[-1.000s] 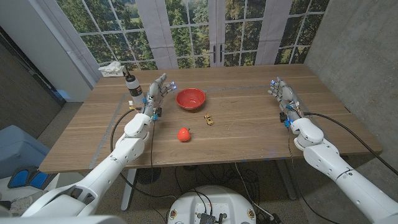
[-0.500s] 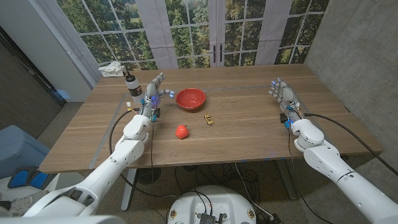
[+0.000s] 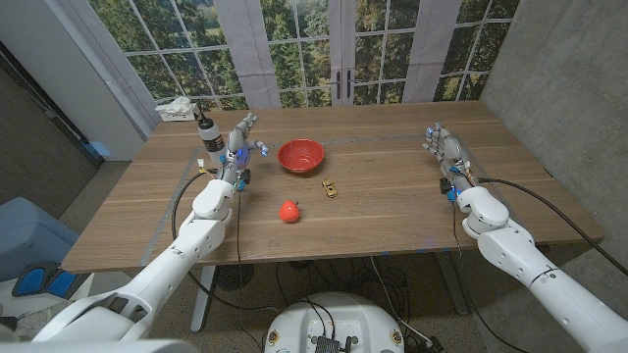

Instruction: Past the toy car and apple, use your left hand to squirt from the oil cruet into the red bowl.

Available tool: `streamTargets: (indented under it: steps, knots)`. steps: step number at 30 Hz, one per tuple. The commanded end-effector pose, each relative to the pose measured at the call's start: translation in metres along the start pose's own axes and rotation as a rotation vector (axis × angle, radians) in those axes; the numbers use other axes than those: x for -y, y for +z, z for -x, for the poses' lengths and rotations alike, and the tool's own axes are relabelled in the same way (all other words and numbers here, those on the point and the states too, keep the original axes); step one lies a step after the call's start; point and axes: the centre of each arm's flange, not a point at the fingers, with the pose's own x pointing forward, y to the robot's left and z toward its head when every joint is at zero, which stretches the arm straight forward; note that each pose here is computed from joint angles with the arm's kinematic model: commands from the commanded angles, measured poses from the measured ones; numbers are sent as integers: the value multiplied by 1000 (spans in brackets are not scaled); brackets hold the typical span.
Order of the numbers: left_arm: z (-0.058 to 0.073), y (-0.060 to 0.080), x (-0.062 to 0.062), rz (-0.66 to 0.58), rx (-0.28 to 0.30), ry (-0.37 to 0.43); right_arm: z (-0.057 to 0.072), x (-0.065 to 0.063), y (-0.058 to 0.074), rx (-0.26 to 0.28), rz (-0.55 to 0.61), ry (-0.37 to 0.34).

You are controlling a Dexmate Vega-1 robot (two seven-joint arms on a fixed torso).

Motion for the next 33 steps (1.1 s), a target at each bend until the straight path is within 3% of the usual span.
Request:
streamTargets:
  steps: [1, 12, 33]
  knots:
    - [4, -2, -1, -5, -30, 4, -4, -6, -5, -7, 2, -1]
    - [12, -4, -2, 0, -49, 12, -7, -12, -7, -3, 5, 8]
    - [47, -5, 1, -6, -94, 86, -1, -16, -10, -5, -2, 25]
